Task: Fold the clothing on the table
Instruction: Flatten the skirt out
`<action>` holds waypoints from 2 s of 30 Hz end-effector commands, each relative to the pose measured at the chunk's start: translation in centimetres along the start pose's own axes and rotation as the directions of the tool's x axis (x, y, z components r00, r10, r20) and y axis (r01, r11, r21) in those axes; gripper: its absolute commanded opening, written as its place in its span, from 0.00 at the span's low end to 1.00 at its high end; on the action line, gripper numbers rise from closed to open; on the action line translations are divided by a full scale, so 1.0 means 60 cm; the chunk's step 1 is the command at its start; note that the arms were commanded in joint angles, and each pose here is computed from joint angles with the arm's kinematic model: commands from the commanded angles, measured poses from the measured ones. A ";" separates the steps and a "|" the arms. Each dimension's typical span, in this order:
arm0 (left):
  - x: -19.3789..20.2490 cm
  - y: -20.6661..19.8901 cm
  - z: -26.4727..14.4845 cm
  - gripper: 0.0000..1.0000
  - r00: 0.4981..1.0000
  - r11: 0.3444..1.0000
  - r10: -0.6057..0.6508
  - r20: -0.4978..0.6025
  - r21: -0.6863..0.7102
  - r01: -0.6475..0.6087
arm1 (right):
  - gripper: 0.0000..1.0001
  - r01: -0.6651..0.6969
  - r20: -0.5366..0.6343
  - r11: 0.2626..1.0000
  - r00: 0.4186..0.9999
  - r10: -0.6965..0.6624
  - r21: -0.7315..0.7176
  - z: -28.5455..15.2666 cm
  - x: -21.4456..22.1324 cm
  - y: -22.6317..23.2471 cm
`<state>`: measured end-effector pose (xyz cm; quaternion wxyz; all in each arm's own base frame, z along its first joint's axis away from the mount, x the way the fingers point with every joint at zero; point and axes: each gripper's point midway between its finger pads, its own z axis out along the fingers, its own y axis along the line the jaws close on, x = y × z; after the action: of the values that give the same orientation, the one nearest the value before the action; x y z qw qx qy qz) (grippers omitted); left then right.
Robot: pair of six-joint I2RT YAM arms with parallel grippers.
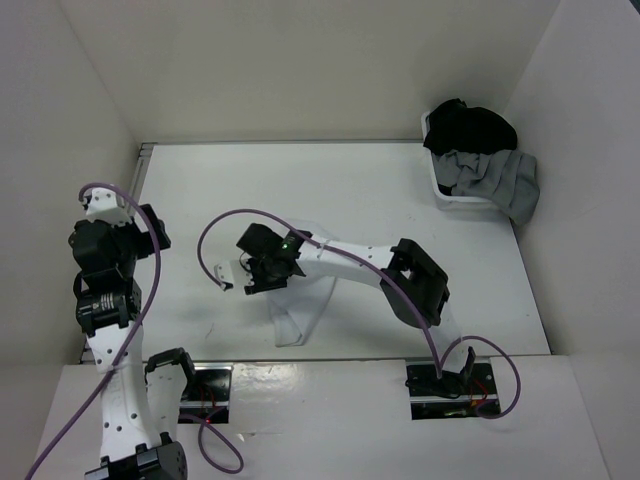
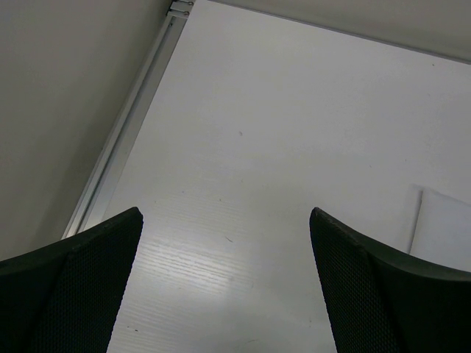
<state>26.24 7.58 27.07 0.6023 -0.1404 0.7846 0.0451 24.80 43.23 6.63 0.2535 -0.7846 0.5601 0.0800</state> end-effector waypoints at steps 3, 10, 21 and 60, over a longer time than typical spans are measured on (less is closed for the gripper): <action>-0.010 -0.004 0.000 1.00 0.999 0.999 0.023 0.033 0.021 -0.024 | 0.71 -0.055 0.023 0.994 0.998 0.053 0.096 -0.016 -0.028 -0.031; -0.006 -0.009 -0.002 1.00 0.999 0.999 0.023 0.032 0.039 -0.025 | 0.87 -0.061 0.041 0.994 0.998 0.057 0.096 -0.028 -0.045 -0.031; -0.005 -0.020 -0.003 1.00 0.999 0.996 0.042 0.032 0.081 -0.044 | 0.84 0.031 -0.036 0.998 0.999 -0.033 -0.049 0.024 -0.005 0.027; 0.074 -0.173 -0.027 1.00 0.946 0.711 0.321 0.042 0.649 -0.270 | 0.00 -0.500 0.448 0.794 0.831 0.329 0.345 -0.328 -0.099 -0.215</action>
<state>26.69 -0.13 25.96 0.5934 0.0692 0.7970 -0.0884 31.63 42.07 26.92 0.4661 -0.5603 0.6707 0.1377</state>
